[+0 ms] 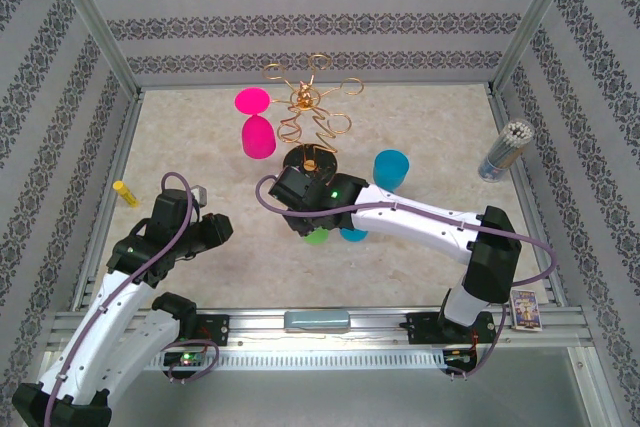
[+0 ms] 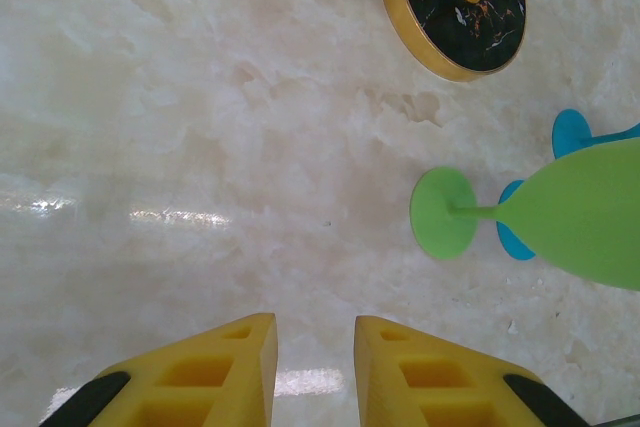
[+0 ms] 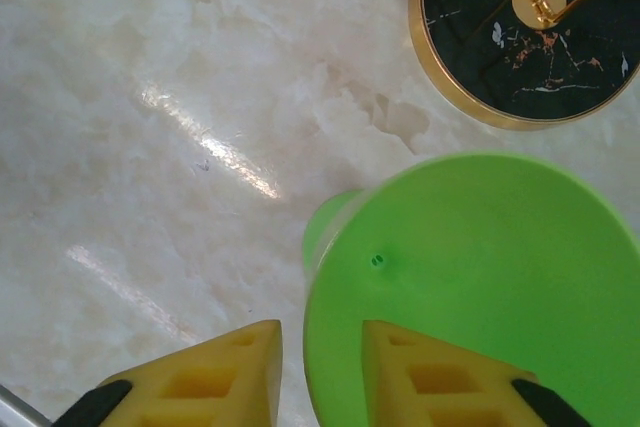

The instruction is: Take the wine glass off the wine glass rack

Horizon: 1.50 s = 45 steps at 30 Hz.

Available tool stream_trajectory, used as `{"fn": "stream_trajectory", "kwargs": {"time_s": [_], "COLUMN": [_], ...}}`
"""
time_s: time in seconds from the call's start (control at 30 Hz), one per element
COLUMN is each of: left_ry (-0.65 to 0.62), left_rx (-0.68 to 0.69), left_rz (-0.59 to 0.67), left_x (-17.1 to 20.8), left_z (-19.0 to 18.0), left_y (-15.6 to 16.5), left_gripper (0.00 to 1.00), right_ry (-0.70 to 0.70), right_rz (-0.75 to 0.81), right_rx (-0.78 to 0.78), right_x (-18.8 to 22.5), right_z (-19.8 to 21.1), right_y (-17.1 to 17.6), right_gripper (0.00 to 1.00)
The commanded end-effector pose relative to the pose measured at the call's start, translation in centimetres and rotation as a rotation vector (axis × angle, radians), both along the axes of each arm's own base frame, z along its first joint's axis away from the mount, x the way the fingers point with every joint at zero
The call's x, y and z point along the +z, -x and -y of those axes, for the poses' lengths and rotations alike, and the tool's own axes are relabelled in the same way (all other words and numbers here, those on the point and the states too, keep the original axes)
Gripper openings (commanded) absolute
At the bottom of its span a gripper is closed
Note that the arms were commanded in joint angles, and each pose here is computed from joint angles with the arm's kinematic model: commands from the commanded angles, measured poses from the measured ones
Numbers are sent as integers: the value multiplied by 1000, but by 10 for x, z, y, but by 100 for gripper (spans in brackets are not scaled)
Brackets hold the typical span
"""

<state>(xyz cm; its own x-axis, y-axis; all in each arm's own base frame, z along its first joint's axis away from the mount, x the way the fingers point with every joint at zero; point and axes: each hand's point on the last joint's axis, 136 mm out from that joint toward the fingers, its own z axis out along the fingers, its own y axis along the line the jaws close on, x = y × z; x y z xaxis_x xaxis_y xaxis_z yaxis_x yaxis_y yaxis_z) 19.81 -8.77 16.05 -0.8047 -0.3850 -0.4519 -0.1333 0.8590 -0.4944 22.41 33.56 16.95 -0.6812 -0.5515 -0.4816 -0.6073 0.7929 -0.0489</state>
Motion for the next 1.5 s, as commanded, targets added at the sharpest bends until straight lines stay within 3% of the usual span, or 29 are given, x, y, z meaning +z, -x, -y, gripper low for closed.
{"fn": "stream_trajectory", "kwargs": {"time_s": [0.0,0.17,0.4,0.8,1.13,1.33,1.47], "left_ry": [-5,-3,-2,54,277,383,389], "left_rx": [2,-6,-18,-68,-49,-27,-20], "left_rz": [35,36,72,210,319,336,342], "left_x": [8,10,30,115,183,197,201], "left_z": [-2,0,4,26,32,26,22], "left_y": [-4,-7,-18,-72,-145,-185,-199], "left_gripper": [27,27,29,36,40,44,46], "right_ry": [15,-30,-188,-554,-685,-714,-729], "right_rz": [25,53,100,80,23,0,-9], "right_rx": [7,5,7,51,67,57,45], "right_x": [8,31,96,212,237,236,235], "right_z": [-3,-2,1,-5,-19,-17,-14], "right_y": [1,0,-2,-29,-71,-89,-97], "right_gripper": [32,36,38,38,40,40,40]}}
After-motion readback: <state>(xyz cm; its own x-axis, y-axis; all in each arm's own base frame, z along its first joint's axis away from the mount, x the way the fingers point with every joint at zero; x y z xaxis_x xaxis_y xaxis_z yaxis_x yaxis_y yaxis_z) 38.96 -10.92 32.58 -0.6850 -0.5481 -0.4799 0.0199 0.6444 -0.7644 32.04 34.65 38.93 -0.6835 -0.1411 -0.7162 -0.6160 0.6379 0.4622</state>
